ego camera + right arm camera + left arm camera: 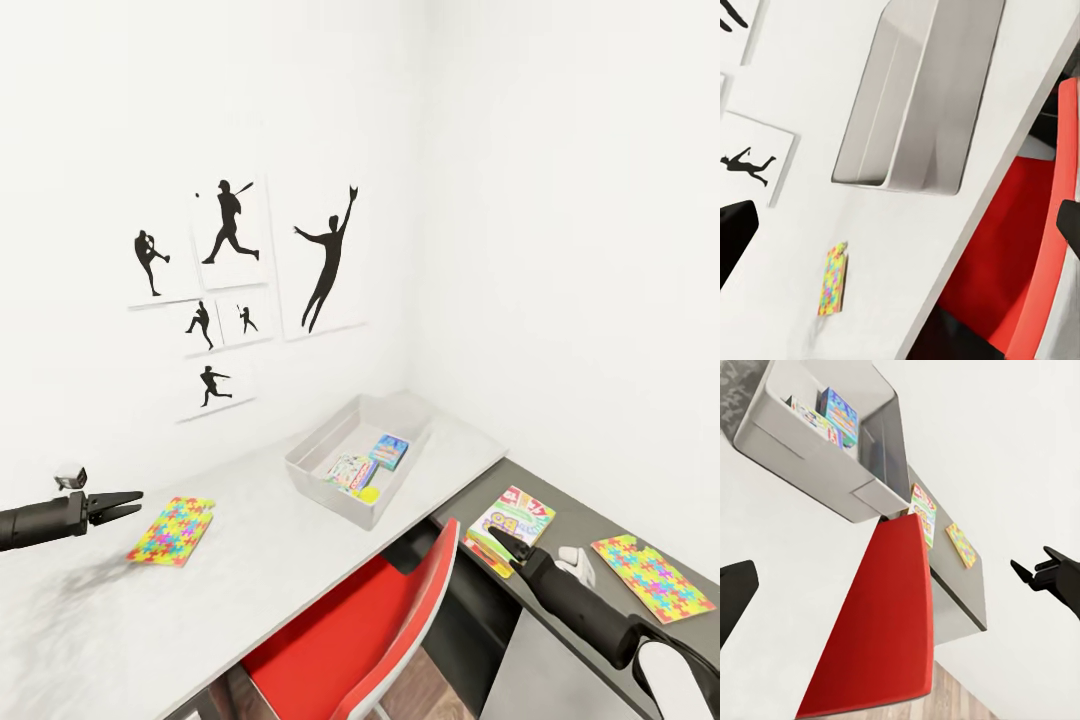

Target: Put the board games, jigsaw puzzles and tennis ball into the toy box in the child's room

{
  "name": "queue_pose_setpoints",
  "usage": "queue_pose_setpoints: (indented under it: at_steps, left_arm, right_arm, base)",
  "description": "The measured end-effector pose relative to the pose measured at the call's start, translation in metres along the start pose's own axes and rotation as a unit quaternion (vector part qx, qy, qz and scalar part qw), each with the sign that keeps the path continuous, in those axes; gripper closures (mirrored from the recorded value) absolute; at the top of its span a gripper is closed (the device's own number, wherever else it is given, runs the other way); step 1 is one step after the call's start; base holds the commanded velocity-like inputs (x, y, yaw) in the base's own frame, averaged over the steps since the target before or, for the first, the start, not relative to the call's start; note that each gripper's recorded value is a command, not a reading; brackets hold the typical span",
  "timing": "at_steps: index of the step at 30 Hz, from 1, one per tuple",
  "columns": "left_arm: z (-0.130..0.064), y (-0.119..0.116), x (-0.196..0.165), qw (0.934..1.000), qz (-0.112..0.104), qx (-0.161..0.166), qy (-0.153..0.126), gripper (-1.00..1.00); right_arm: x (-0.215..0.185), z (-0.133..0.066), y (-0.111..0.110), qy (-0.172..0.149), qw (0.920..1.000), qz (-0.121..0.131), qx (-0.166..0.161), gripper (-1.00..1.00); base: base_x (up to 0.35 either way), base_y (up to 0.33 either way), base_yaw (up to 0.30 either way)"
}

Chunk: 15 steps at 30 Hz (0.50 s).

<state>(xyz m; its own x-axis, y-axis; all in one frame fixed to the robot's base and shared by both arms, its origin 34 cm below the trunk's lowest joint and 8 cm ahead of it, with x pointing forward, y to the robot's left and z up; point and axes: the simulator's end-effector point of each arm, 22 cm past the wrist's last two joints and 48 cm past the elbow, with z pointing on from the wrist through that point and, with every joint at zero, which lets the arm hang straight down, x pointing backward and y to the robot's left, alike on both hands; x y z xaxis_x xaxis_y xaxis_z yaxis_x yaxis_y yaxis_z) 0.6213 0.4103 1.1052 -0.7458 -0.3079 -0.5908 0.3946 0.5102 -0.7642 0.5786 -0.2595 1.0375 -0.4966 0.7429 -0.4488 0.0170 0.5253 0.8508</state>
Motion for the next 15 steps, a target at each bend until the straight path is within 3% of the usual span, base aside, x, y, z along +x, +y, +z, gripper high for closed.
queue_pose_setpoints:
  at_steps: [5,15]
  left_arm:
    - [0.0001,-0.0002,-0.0002,1.0000,0.000,0.000,0.000,-1.00]
    - [-0.0012,-0.0025,-0.0013,1.0000,0.002,0.000,-0.001,-1.00]
  right_arm:
    - [0.0002,0.0002,-0.0011,0.000,1.0000,-0.003,0.003,-1.00]
    - [0.0008,-0.0005,-0.0025,0.001,1.0000,-0.001,0.003,-1.00]
  base:
    - [-0.067,0.000,-0.089]
    - [-0.099,0.000,-0.242]
